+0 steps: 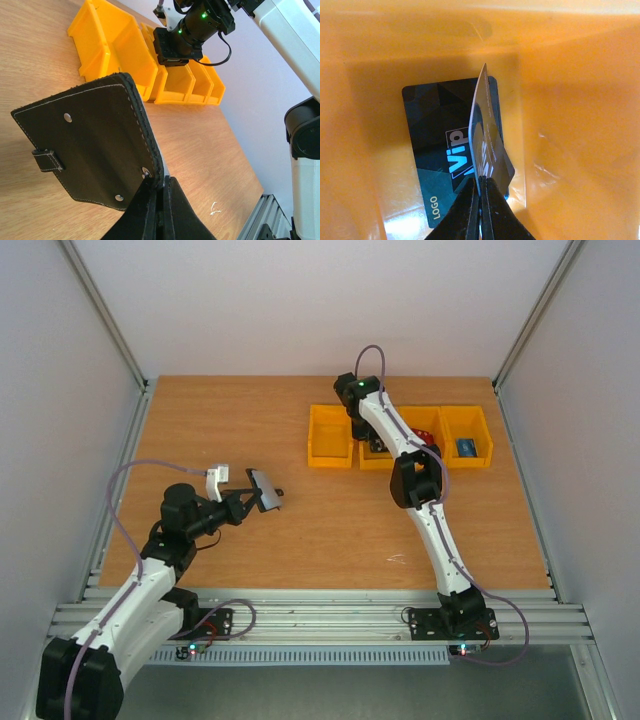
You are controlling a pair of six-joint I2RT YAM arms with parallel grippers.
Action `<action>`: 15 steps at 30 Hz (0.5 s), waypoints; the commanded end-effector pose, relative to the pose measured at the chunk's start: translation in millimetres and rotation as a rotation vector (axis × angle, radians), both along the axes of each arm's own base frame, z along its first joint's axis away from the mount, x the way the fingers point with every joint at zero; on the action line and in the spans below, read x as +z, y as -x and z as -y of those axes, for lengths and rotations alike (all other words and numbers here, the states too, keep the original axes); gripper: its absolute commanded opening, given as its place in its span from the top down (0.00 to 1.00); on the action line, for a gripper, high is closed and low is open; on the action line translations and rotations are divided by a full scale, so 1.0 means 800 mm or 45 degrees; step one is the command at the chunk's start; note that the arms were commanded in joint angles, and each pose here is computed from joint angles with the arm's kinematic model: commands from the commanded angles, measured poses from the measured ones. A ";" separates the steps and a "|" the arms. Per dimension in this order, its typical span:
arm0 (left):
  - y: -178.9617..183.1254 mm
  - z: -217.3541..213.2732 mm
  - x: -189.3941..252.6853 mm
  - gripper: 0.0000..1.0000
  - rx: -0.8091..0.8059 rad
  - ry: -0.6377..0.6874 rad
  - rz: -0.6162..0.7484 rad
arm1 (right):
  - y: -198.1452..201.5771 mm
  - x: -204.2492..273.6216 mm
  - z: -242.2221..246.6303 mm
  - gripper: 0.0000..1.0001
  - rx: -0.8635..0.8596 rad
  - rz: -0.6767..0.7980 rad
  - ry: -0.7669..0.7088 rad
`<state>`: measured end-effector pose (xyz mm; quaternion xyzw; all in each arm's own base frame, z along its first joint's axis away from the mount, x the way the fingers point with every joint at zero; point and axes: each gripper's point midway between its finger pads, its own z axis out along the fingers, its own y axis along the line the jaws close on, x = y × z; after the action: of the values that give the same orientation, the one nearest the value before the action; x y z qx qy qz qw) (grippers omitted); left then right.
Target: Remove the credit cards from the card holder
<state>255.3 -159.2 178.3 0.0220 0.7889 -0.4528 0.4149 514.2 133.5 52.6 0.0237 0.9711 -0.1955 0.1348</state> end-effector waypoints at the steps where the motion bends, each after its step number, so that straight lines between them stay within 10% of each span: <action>1: -0.007 -0.002 0.017 1.00 0.016 0.003 0.083 | 0.002 -0.039 -0.016 0.96 -0.036 -0.039 -0.073; 5: -0.007 -0.003 0.018 1.00 0.019 0.000 0.089 | -0.002 -0.033 -0.017 0.78 -0.035 -0.018 -0.081; 15: -0.005 -0.003 0.020 1.00 0.009 0.007 0.105 | -0.020 0.016 -0.029 0.73 -0.001 0.096 -0.194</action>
<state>256.7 -157.4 177.5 0.0184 0.7897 -0.4507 0.4158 517.9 139.3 45.0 0.0375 0.9762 -0.1663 0.1338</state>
